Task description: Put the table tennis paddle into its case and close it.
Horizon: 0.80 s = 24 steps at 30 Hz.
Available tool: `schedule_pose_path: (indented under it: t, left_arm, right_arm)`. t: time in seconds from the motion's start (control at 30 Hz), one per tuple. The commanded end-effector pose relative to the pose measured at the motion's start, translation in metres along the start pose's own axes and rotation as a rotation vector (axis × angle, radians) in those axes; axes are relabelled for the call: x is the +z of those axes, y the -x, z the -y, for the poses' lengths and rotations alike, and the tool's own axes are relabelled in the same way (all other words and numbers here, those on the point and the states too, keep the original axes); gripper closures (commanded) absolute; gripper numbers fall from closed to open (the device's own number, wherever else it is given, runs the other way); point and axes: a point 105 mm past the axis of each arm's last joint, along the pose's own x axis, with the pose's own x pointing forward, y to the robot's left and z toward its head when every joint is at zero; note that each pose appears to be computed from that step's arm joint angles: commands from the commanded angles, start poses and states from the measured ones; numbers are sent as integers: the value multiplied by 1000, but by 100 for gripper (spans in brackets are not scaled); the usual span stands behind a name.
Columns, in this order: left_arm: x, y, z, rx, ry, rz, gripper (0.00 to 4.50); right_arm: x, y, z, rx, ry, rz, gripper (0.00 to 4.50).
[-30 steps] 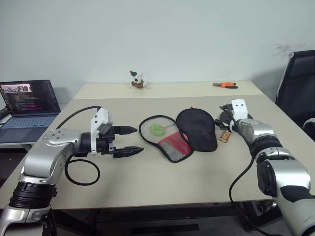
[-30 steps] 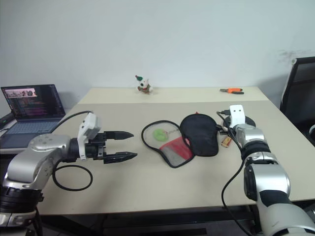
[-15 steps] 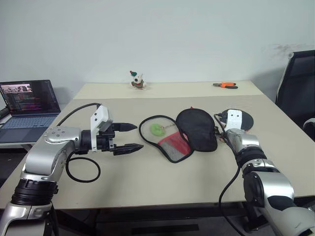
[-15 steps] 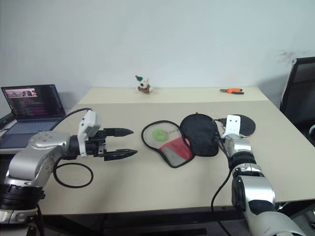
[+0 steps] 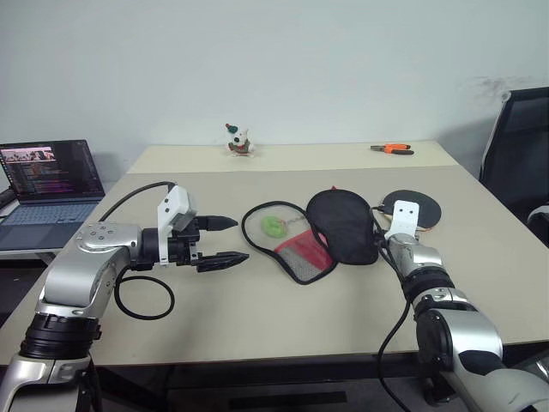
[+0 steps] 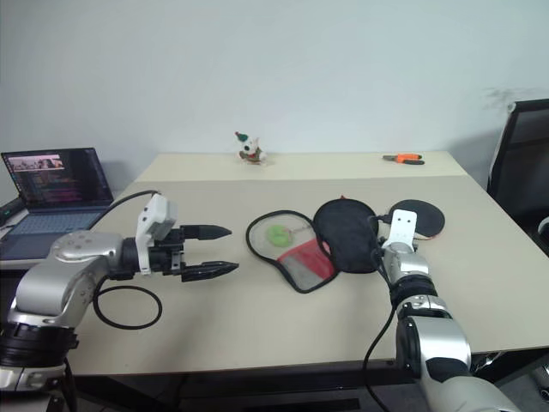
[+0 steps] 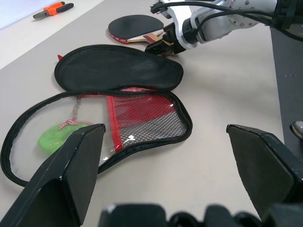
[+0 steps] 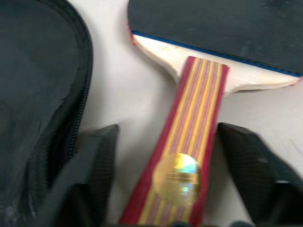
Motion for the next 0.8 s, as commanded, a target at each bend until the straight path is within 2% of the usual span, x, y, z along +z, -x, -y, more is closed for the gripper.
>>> schedule_pose_path:
  t: [0.03, 0.13, 0.33, 0.4, 0.63, 0.8]
  left_arm:
    - [9, 4, -1, 18, -44, 19, 0]
    - [10, 3, 0, 15, -43, 20, 0]
    - [12, 0, 6, -16, -39, 31, 0]
    - [17, -4, 10, -39, -44, 50, 0]
    - [42, -15, 18, -113, -57, 134, 0]
    - [56, -21, 22, -172, -47, 189, 0]
  right_arm:
    - [16, -3, 27, -44, 1, 42, 227]
    - [23, -5, 41, -32, 33, 36, 311]
    - [37, -1, 66, 8, 106, 8, 315]
    - [34, 3, 72, 38, 151, -22, 315]
    - [-8, 51, 85, 148, 235, -179, 315]
    - [-51, 95, 121, 130, 302, -307, 315]
